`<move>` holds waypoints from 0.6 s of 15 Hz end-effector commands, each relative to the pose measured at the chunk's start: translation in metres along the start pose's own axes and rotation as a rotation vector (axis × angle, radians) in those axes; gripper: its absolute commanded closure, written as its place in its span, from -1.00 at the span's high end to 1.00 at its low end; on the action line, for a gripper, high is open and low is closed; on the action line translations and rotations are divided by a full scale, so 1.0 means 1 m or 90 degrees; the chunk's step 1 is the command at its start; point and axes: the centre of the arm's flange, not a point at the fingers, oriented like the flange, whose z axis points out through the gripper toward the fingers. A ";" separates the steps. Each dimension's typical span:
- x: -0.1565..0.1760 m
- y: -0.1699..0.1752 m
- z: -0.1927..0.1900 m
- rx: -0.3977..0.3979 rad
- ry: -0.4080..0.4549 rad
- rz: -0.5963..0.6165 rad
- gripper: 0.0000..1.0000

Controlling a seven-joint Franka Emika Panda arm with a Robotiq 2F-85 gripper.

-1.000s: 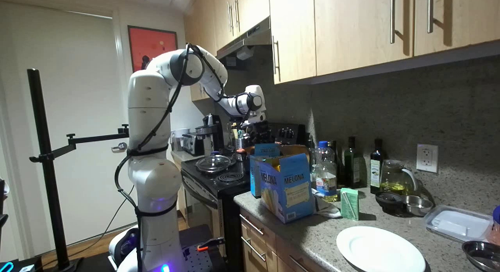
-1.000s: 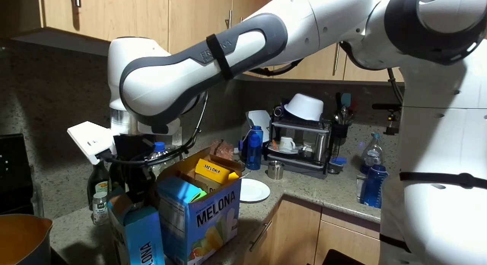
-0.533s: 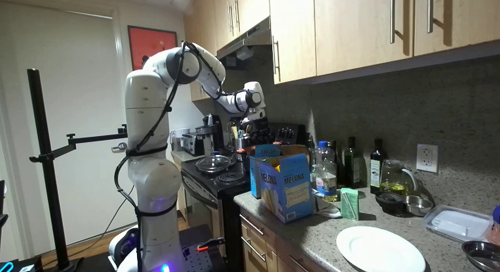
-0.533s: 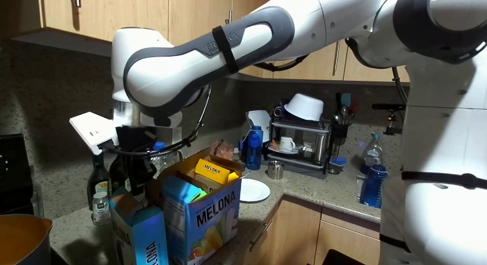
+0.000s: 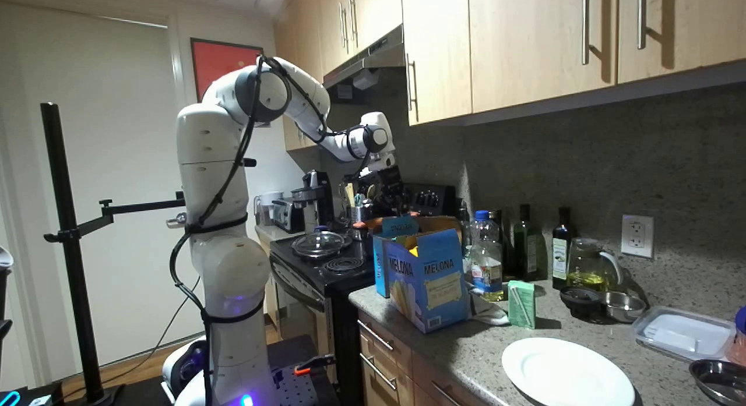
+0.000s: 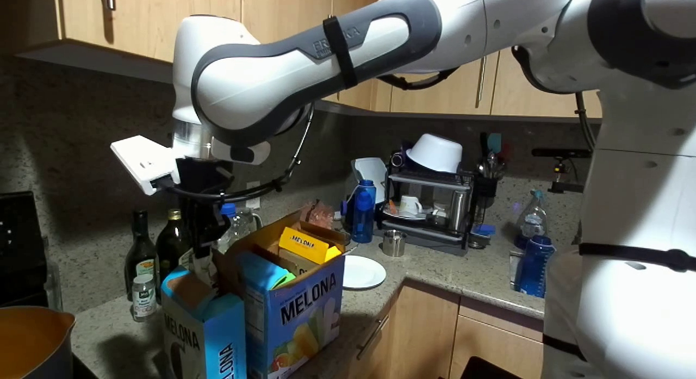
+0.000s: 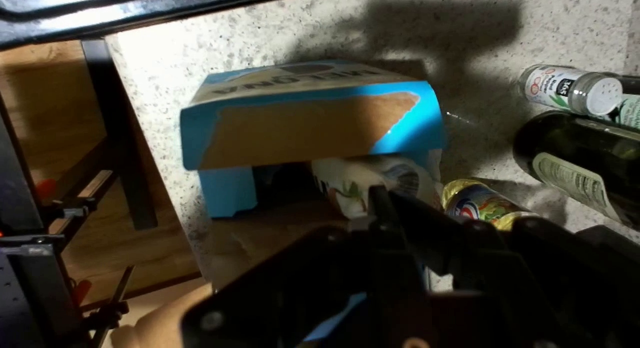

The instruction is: Remove the white plastic from the blue box on the left and put it on the counter

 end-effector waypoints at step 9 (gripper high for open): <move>-0.004 0.018 -0.088 0.115 0.015 -0.044 -0.88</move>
